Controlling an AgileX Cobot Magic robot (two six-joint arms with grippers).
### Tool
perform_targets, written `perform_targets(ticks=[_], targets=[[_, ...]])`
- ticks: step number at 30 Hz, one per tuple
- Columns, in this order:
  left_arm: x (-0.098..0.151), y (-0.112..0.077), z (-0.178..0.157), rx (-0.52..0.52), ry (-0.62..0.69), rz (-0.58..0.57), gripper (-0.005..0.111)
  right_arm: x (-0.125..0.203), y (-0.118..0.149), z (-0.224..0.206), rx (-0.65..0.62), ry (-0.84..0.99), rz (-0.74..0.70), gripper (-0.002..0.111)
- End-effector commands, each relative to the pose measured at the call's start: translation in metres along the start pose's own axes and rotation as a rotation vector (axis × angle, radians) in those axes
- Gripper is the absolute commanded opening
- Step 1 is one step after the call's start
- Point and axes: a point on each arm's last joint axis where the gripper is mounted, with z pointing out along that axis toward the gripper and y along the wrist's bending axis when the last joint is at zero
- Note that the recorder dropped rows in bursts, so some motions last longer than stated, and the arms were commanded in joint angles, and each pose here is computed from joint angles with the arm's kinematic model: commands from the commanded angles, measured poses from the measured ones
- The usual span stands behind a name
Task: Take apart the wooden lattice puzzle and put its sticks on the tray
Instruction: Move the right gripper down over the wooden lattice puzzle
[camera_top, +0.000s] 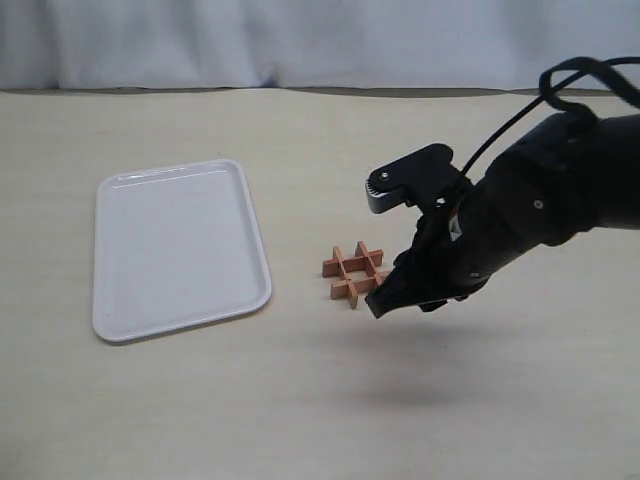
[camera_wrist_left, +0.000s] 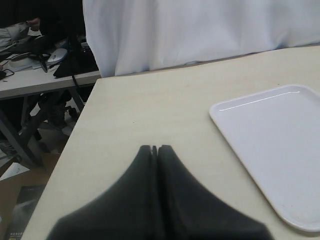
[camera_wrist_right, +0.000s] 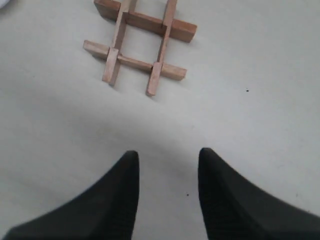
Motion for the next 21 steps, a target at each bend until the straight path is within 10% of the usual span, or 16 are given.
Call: perform_targets(ticks=[1,21], targets=[[0.000,0.000,0.000,0.001,-0.013,-0.001,0.000,-0.002,0.004,0.020,-0.023,0.013,0.020,0.039],[0.000,0.000,0.000,0.003,-0.013,-0.006,0.000,-0.011,0.012,0.062,-0.082,-0.073,0.106,0.038]])
